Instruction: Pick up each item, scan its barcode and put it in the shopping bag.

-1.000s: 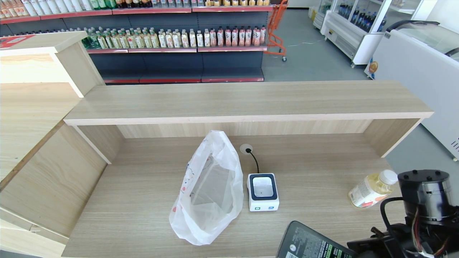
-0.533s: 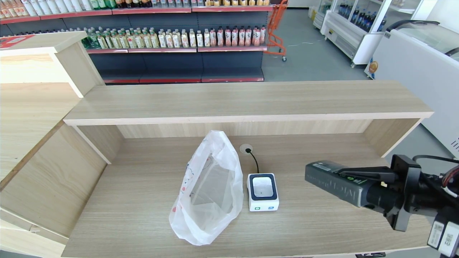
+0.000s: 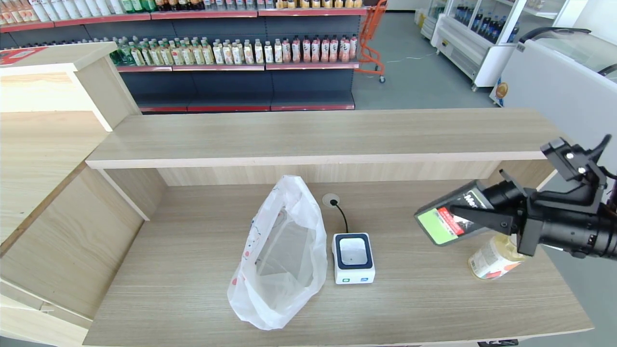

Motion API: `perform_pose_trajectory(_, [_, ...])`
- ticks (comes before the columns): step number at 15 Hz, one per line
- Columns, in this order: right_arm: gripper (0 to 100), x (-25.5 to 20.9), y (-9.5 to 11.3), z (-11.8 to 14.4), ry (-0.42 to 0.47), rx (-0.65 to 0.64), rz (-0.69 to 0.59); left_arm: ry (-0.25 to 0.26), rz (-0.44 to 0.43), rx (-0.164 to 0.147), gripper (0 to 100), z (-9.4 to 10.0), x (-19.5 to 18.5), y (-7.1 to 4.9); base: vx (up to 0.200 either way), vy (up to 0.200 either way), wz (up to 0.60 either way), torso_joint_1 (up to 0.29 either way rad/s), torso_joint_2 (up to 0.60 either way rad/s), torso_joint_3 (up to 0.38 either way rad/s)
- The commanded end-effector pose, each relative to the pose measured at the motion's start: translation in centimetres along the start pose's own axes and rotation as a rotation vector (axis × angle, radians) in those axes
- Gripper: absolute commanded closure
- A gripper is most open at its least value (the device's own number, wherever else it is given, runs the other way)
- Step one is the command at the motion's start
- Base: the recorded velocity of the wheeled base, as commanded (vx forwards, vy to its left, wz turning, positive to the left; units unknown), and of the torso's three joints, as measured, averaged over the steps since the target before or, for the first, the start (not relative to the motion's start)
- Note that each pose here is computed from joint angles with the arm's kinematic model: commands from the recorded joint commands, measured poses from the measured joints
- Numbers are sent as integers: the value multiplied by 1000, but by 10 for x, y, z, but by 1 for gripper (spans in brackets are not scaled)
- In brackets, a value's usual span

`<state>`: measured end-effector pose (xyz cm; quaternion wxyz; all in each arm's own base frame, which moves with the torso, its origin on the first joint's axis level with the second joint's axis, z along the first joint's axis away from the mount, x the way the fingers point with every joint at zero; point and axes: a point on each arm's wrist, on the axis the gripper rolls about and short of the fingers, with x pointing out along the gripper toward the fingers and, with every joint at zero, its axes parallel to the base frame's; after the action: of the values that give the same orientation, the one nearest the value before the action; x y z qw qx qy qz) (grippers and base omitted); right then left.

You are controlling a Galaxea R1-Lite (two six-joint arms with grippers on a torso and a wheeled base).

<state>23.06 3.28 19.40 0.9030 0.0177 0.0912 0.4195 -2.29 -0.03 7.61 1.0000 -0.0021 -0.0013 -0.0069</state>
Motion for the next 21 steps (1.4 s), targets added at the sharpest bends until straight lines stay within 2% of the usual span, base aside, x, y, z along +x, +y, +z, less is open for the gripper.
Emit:
perform_pose_trajectory(1, [100,53,-16,-9,65,381,-96,-1,0,0,0,0,0,0,0,0,0,0,0,0])
perform_pose_trajectory(3, [100,77,-15,-38,163,562,-131,-1,0,0,0,0,0,0,0,0,0,0,0,0])
perform_pose_trajectory(5, [100,96,-13,-57,228,615,-165,-1,0,0,0,0,0,0,0,0,0,0,0,0])
perform_pose_trajectory(7, [100,111,-15,-72,272,623,-188,-1,0,0,0,0,0,0,0,0,0,0,0,0])
perform_pose_trajectory(12, [100,139,-21,-90,325,620,-205,-1,0,0,0,0,0,0,0,0,0,0,0,0])
perform_pose_trajectory(15, [100,147,-26,-103,356,575,-250,-1,0,0,0,0,0,0,0,0,0,0,0,0])
perform_pose_trajectory(21, [100,166,-29,-102,336,561,-225,-1,0,0,0,0,0,0,0,0,0,0,0,0])
